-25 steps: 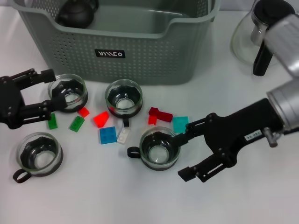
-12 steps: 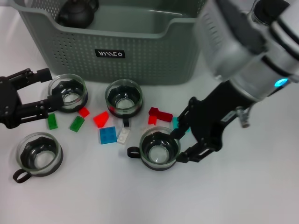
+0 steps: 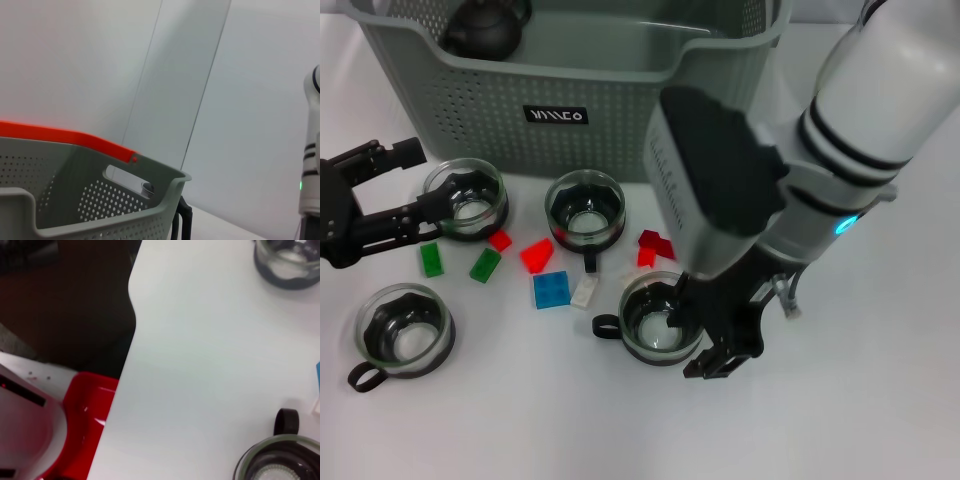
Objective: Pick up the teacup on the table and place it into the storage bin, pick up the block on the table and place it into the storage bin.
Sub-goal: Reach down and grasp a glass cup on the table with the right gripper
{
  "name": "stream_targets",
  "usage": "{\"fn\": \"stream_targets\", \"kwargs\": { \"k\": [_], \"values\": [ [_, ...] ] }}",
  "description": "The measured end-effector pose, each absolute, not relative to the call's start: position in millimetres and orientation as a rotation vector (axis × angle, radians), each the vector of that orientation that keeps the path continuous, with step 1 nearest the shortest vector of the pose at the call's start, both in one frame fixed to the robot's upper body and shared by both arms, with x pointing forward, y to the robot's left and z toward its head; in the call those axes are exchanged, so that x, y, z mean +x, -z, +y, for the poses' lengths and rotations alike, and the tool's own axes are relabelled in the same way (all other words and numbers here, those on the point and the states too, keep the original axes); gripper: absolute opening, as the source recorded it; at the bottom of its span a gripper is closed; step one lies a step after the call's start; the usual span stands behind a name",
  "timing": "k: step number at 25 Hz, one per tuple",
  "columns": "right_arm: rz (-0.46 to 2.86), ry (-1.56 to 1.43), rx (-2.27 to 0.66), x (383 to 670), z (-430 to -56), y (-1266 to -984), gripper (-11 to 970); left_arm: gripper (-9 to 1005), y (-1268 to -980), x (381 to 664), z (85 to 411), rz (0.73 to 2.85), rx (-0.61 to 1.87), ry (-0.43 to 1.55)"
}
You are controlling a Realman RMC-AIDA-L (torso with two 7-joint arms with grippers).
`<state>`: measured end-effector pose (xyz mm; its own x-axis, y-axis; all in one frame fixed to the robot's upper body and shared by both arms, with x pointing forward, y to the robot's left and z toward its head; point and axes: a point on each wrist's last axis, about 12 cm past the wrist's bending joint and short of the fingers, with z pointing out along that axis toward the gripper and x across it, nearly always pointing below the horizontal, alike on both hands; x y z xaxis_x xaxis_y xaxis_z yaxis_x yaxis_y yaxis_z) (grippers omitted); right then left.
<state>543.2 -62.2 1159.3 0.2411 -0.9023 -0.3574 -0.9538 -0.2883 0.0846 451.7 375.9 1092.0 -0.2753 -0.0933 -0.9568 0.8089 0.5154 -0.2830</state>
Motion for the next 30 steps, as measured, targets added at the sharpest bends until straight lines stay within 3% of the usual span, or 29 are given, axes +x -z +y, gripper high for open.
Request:
{"fn": "stream_targets", "kwargs": {
  "k": [23, 30],
  "values": [
    [1.76, -0.391, -2.339, 530.7, -48.4, -1120.1, 552, 855, -1088.9, 451.1, 373.5, 1.624, 0.612, 1.002],
    [1.782, -0.397, -2.326, 530.4, -49.9, -1118.7, 327, 855, -1088.7, 451.3, 373.4, 1.625, 0.612, 1.001]
  ]
}}
